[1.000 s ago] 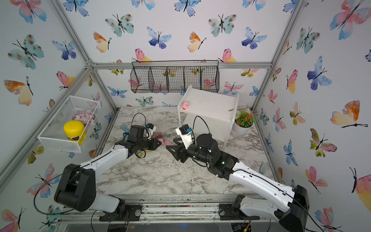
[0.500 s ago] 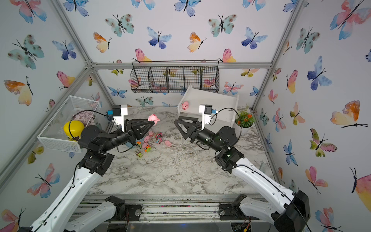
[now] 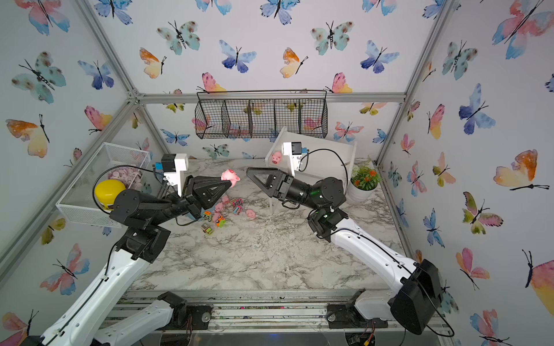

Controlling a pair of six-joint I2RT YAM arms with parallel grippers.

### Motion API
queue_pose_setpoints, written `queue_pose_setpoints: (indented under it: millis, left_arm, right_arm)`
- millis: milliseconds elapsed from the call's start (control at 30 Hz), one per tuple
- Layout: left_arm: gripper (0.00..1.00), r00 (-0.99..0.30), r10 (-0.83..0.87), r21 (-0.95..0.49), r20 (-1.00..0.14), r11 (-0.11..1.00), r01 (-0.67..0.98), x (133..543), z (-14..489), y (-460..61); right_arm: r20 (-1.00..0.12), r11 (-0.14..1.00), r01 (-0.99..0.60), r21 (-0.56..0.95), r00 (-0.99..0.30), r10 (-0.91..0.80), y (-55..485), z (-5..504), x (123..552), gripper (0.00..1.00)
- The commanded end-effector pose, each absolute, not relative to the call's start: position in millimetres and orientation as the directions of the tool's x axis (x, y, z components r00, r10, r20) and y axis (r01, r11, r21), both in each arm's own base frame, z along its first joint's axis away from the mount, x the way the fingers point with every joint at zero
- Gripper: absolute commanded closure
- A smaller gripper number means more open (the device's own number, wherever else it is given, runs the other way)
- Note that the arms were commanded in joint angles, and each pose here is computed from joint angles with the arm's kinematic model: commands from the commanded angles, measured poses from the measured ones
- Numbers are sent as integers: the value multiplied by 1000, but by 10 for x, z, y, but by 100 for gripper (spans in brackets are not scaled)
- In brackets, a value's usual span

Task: Organize plastic toys on shelves
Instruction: Place the plastic toy on the shelf.

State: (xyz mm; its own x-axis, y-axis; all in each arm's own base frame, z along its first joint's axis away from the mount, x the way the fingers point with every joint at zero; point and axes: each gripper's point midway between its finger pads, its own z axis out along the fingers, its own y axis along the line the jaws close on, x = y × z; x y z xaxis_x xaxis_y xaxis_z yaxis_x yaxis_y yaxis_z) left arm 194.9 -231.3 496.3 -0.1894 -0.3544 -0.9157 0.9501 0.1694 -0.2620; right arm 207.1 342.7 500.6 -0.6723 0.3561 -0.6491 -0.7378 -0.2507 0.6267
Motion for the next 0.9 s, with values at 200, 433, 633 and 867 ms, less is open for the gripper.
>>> queue_pose_setpoints:
  millis: [200,433,633,867]
  left_arm:
    - [89,-168,-350,-233,-922,152,961,1927,4991,-2395]
    - [89,-169,-384,-260,-908,198,945,2007,5036,-2348]
    - [89,-195,-411,-294,-890,192,936,2049,5060,-2341]
    - [89,-205,-409,-301,-889,187,935,2058,5041,-2350]
  right_arm:
    - [-698,-260,-748,610,-663,270,3618,5099,1911,50]
    - [-712,-268,-761,591,-648,269,3611,5069,1869,51]
    - [-721,-301,-773,559,-632,284,3583,5082,1820,50]
    - [-736,-316,-788,528,-611,292,3592,5149,1802,69]
